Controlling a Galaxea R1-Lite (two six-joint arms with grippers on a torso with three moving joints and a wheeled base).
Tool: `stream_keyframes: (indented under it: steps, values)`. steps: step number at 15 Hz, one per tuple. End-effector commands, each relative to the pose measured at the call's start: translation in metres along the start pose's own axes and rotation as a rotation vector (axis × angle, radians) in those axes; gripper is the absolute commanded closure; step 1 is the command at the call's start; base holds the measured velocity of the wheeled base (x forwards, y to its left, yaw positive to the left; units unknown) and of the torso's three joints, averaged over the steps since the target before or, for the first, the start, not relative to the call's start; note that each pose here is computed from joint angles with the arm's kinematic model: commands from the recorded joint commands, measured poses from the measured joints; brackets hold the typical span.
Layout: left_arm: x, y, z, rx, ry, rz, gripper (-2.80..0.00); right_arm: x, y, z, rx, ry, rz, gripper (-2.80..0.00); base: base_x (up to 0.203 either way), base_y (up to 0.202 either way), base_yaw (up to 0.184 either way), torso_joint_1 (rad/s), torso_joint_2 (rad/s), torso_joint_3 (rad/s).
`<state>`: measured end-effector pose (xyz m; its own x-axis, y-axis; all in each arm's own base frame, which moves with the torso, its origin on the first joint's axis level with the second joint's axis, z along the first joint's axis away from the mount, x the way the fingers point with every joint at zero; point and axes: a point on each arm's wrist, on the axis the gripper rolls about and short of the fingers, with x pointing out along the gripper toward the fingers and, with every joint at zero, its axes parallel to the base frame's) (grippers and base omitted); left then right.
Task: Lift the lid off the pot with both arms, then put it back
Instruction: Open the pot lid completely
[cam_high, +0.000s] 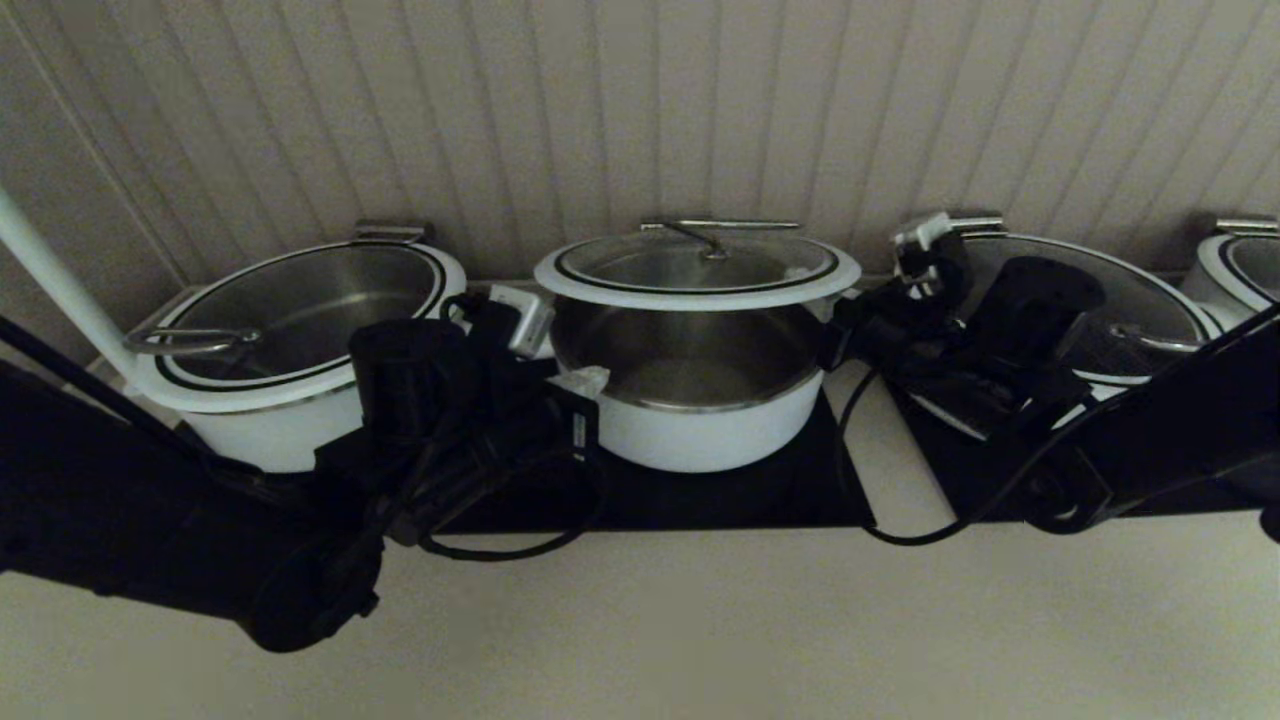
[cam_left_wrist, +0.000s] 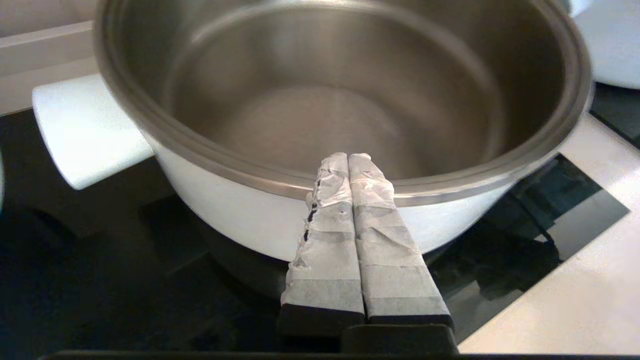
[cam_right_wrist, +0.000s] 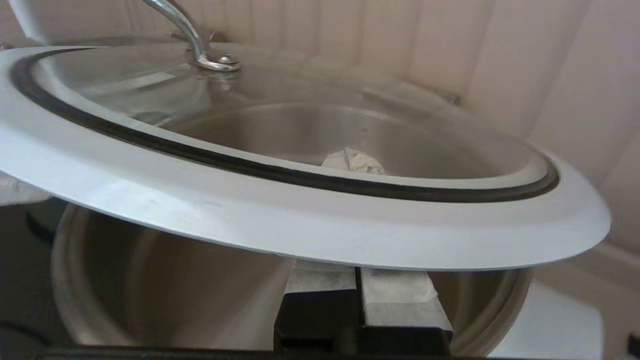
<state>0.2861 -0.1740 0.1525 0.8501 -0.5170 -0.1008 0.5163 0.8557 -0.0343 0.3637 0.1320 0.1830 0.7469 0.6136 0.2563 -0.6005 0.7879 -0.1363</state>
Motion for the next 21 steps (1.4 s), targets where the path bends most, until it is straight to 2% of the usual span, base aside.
stream_keyframes:
  steps: [1,11,21]
  values:
    - [0.000,0.000,0.001,-0.001,-0.006,0.000,0.00,0.004,-0.003,0.006,-0.013,-0.033,-0.002,0.00,0.000,0.000,0.000,0.000,0.00,0.000]
    - [0.002,0.000,-0.002,-0.001,0.003,0.000,0.00,0.017,-0.009,0.027,-0.044,-0.117,-0.004,0.00,0.000,0.000,0.000,0.000,0.00,0.000]
    - [0.002,0.000,-0.007,-0.002,0.018,0.001,0.00,0.026,-0.013,0.036,-0.062,-0.162,-0.005,0.00,0.000,0.000,0.000,0.000,0.00,0.000]
